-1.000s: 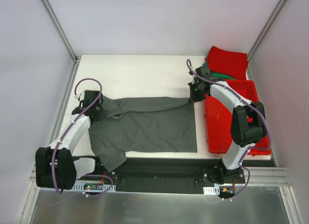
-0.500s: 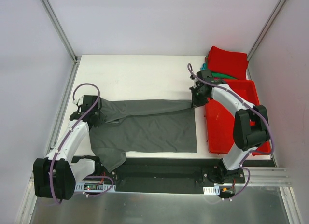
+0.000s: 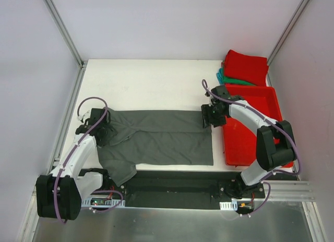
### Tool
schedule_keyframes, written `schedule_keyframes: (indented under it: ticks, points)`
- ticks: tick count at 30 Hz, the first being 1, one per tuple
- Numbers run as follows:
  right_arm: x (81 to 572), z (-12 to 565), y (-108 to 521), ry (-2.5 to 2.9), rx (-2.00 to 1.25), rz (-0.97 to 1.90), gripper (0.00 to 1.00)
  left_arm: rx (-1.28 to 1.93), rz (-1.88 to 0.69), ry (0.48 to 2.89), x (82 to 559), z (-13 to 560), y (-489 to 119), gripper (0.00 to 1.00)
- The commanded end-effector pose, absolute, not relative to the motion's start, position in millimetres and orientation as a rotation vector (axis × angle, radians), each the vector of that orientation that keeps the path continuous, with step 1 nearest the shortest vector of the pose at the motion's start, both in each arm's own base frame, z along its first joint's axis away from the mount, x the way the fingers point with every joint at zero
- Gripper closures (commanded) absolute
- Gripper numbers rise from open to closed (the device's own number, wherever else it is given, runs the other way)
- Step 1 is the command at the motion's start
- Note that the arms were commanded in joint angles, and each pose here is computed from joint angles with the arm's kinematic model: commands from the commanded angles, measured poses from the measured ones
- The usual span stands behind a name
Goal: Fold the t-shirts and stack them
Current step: Fold the flattened tshirt in 1/3 of the way
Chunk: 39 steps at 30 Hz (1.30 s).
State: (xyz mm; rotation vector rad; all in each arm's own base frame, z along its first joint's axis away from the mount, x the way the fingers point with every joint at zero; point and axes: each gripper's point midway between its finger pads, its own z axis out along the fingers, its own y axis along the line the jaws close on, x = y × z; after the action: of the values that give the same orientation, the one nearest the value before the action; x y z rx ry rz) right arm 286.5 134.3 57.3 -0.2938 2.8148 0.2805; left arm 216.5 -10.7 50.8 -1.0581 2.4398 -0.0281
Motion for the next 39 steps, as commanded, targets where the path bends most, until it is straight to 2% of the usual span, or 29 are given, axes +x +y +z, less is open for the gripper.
schedule_keyframes:
  ticks: [1, 2, 3, 6, 8, 11, 16, 27, 39]
  points:
    - [295, 90, 145, 2.698, -0.351, 0.277, 0.37, -1.050, -0.031, 2.332, 220, 83, -4, 0.21]
    - [297, 95, 149, 2.680, -0.372, 0.280, 0.34, -1.039, -0.060, 2.307, 223, 93, -5, 0.09]
    - [299, 102, 154, 2.656, -0.390, 0.284, 0.28, -1.031, -0.086, 2.278, 227, 103, -7, 0.01]
    - [306, 114, 168, 2.618, -0.403, 0.323, 0.11, -1.006, -0.128, 2.208, 243, 125, -7, 0.01]
    - [310, 116, 182, 2.612, -0.391, 0.390, 0.04, -0.955, -0.150, 2.214, 259, 130, -12, 0.01]
    - [319, 109, 201, 2.614, -0.375, 0.451, 0.04, -0.836, -0.247, 2.235, 298, 132, -29, 0.01]
    - [338, 82, 211, 2.677, -0.331, 0.435, 0.04, -0.828, -0.255, 2.392, 343, 90, -43, 0.01]
    - [377, 22, 202, 2.848, -0.126, 0.433, 0.04, -0.927, -0.211, 2.553, 400, 29, -33, 0.01]
    - [515, 17, 196, 2.745, -0.051, 0.430, 0.04, -0.894, -0.298, 2.521, 530, 20, -23, 0.01]
